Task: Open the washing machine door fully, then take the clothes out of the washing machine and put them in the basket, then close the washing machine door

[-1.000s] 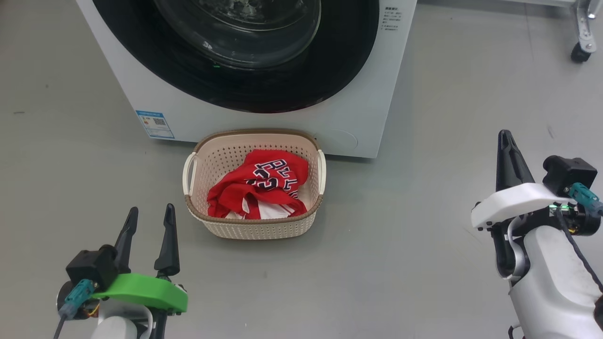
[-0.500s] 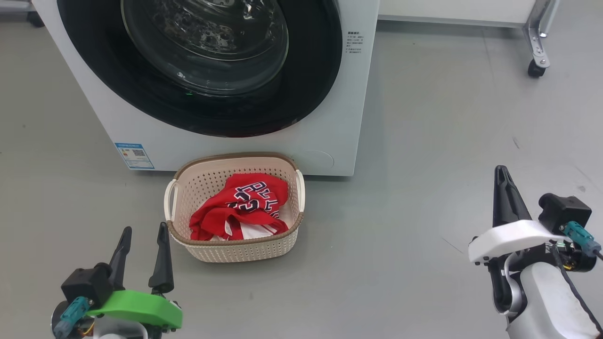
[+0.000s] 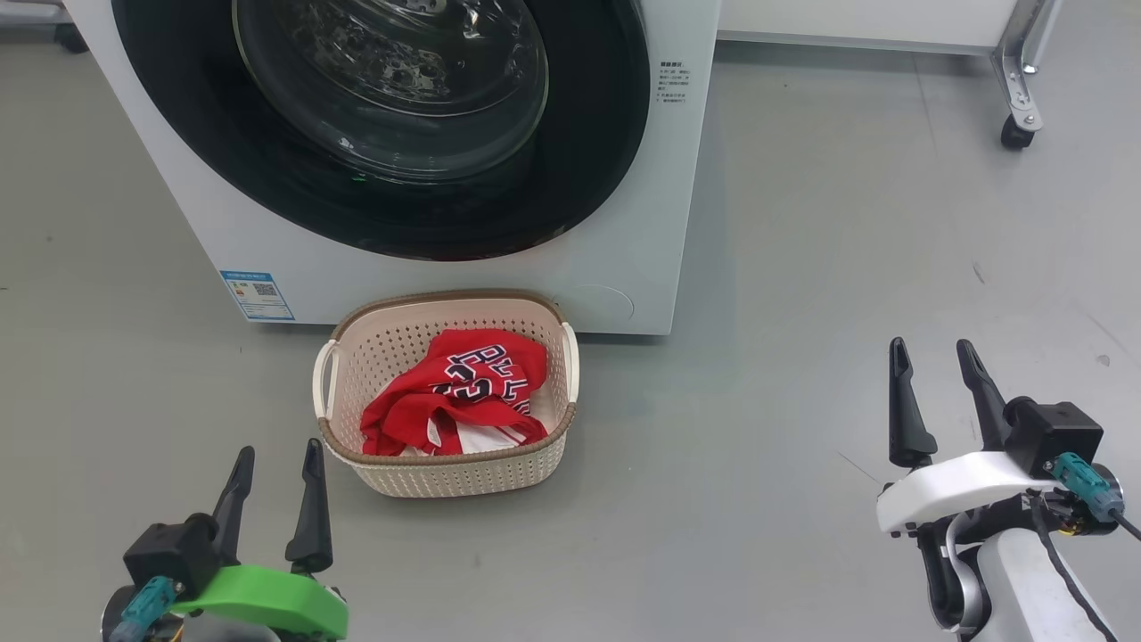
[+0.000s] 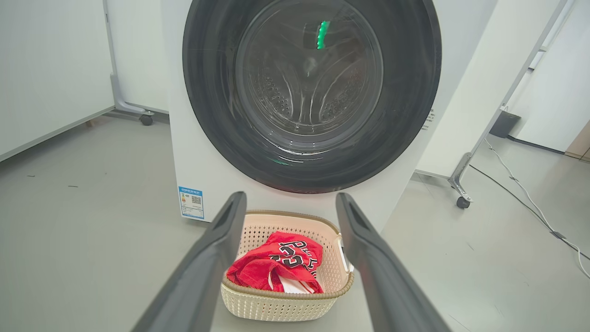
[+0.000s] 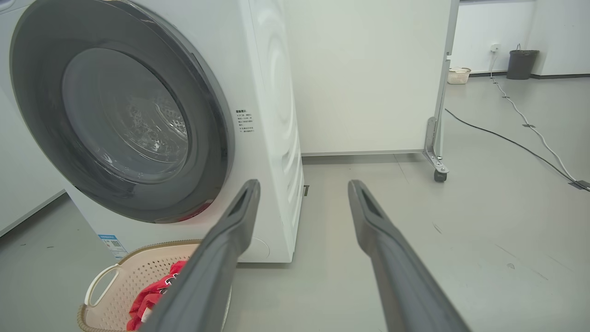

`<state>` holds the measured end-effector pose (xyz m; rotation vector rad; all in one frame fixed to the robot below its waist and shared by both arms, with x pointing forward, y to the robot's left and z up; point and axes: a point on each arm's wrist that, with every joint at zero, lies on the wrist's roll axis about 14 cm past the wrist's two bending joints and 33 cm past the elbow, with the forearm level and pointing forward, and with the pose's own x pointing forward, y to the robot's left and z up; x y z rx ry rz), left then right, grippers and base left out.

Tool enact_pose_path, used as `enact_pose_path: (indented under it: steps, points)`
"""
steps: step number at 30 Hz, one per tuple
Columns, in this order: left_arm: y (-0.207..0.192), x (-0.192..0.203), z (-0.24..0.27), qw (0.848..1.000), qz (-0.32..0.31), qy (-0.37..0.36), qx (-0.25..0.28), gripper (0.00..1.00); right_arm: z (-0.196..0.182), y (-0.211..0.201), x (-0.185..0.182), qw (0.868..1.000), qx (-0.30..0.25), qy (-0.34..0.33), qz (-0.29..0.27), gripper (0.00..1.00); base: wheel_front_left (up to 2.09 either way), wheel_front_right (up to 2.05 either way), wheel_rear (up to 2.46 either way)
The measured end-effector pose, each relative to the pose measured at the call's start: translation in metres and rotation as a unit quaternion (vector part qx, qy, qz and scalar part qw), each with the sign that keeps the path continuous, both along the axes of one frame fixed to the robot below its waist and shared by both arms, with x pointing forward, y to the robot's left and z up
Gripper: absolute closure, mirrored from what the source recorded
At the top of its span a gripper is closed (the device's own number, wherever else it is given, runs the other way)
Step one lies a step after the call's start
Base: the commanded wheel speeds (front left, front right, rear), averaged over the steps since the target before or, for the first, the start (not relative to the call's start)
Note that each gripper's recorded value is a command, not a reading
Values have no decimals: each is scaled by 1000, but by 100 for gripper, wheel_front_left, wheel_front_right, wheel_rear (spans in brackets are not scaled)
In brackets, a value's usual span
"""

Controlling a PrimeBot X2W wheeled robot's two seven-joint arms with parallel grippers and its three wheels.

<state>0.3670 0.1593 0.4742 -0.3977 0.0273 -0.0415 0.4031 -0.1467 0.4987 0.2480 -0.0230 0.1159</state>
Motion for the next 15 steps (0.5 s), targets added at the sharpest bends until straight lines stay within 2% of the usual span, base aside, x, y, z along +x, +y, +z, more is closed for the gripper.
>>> enact_pose_path:
  steps: [15]
  points:
    - [0, -1, 2, 1000, 0, -4, 6, 0, 1, 5, -8, 1000, 4, -4, 3, 0, 0, 0, 0]
